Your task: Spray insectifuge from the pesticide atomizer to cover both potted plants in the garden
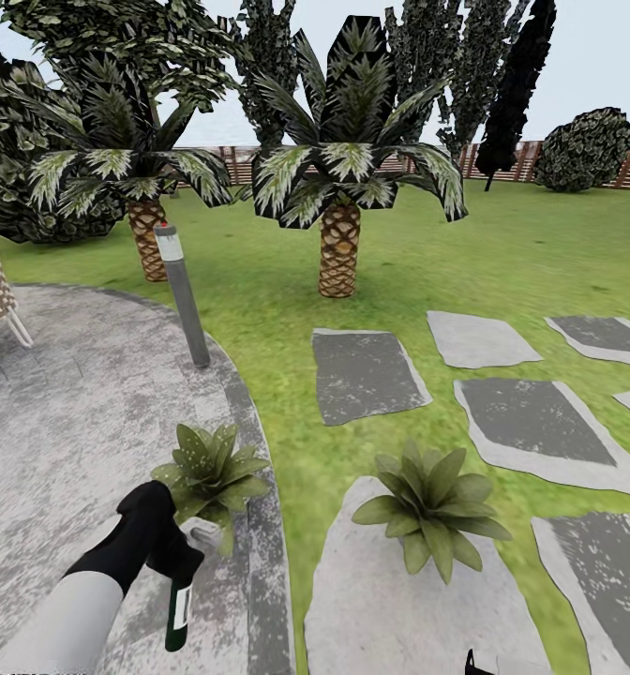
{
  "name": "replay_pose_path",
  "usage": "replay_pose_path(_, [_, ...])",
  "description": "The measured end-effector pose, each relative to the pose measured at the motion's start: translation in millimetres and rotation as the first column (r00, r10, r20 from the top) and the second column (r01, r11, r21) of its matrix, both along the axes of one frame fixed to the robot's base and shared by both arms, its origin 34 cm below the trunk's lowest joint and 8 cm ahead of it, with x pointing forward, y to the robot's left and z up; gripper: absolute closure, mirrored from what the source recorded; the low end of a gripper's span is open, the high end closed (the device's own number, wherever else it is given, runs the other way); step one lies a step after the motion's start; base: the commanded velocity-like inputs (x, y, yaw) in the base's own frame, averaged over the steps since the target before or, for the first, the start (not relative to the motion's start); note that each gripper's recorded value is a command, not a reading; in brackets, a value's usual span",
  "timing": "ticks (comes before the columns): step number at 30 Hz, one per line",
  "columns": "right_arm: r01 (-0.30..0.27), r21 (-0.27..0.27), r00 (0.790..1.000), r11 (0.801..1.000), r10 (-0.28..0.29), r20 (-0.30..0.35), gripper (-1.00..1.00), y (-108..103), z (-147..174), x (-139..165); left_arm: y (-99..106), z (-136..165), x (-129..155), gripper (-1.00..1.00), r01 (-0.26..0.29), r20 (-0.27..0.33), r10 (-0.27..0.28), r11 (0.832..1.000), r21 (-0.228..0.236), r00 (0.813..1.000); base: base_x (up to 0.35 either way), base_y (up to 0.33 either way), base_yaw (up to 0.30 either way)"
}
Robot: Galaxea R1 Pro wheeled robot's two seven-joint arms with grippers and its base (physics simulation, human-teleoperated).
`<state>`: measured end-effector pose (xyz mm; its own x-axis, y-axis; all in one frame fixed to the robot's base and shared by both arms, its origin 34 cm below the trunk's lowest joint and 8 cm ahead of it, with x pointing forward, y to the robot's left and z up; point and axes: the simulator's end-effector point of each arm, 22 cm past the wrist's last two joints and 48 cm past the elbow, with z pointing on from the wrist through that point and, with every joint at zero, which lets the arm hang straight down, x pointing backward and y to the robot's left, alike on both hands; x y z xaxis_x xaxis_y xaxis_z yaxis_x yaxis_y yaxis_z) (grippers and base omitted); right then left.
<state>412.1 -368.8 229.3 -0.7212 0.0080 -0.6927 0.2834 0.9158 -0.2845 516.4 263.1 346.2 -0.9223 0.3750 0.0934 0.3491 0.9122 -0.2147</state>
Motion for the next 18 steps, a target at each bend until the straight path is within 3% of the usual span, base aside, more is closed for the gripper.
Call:
replay_pose_path(5, [0.000,0.000,1.000,1.000,0.000,-0.001,-1.00,0.0,-0.1,0.0,44.3,-2.8,-8.7,1.00,-0.021,-0.013,0.022,0.998,0.054,1.000,0.000,0.000,0.000])
replay_pose_path(7, [0.000,0.000,1.000,1.000,0.000,-0.001,-1.00,-0.1,-0.1,-0.1,51.1,-4.7,-13.3,1.00,-0.024,-0.022,0.026,0.998,0.062,0.999,0.000,0.000,0.000])
replay_pose_path(12, [0.001,-0.002,1.000,1.000,-0.001,0.000,-1.00,-1.2,0.2,-0.1,46.6,-10.1,-25.2,1.00,-0.016,-0.045,0.018,0.999,0.047,0.999,0.000,0.000,0.000])
replay_pose_path(15, [0.001,-0.002,1.000,1.000,-0.001,0.001,-1.00,-1.2,0.3,0.2,28.3,-1.0,-26.5,1.00,-0.014,-0.076,0.011,0.999,-0.039,0.997,0.000,0.000,0.000])
replay_pose_path(18, [0.001,-0.002,1.000,1.000,-0.001,0.001,-1.00,-1.4,0.4,0.0,24.1,20.0,-9.5,1.00,0.036,-0.091,-0.040,0.998,-0.053,0.995,0.000,0.000,0.000])
